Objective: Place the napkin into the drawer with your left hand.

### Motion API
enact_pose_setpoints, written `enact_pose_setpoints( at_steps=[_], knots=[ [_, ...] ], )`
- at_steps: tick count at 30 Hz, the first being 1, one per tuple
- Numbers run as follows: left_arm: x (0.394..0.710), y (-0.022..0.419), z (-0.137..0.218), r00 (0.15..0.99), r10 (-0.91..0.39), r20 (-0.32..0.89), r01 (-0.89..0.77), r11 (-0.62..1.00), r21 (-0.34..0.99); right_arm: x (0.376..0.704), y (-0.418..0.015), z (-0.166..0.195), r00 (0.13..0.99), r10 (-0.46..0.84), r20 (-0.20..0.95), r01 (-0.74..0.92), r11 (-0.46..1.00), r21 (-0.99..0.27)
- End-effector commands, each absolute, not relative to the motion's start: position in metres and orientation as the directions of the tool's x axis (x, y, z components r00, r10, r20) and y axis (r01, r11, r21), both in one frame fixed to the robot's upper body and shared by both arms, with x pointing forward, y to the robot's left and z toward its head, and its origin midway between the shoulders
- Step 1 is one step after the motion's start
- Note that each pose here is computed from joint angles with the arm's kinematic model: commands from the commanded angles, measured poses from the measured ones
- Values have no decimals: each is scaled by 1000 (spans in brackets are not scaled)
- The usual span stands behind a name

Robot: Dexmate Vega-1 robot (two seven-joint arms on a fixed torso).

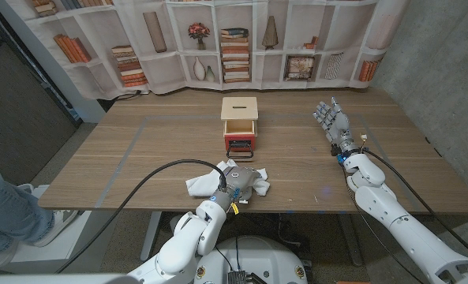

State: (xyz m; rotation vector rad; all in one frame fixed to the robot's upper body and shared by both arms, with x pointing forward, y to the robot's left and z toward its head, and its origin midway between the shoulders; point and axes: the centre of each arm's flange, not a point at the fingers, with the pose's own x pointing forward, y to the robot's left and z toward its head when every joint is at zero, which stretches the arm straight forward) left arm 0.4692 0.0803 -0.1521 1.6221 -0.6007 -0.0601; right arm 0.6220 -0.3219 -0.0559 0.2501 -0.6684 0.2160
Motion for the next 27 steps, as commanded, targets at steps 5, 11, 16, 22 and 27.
enact_pose_setpoints(
  at_steps=[5,11,16,22,27],
  knots=[
    [469,82,-144,851,-417,319,-327,54,943,620,-326,-61,770,107,629,-271,947,171],
    [467,84,-141,849,-415,328,-329,71,942,621,-325,-59,767,115,632,-276,947,163],
    [466,85,-139,847,-411,336,-333,82,939,622,-323,-57,763,123,634,-281,947,154],
    [463,87,-135,843,-410,349,-341,96,935,622,-323,-57,765,119,633,-282,945,163],
    [461,87,-131,843,-405,354,-344,99,934,621,-323,-58,764,124,633,-282,947,155]
  ],
)
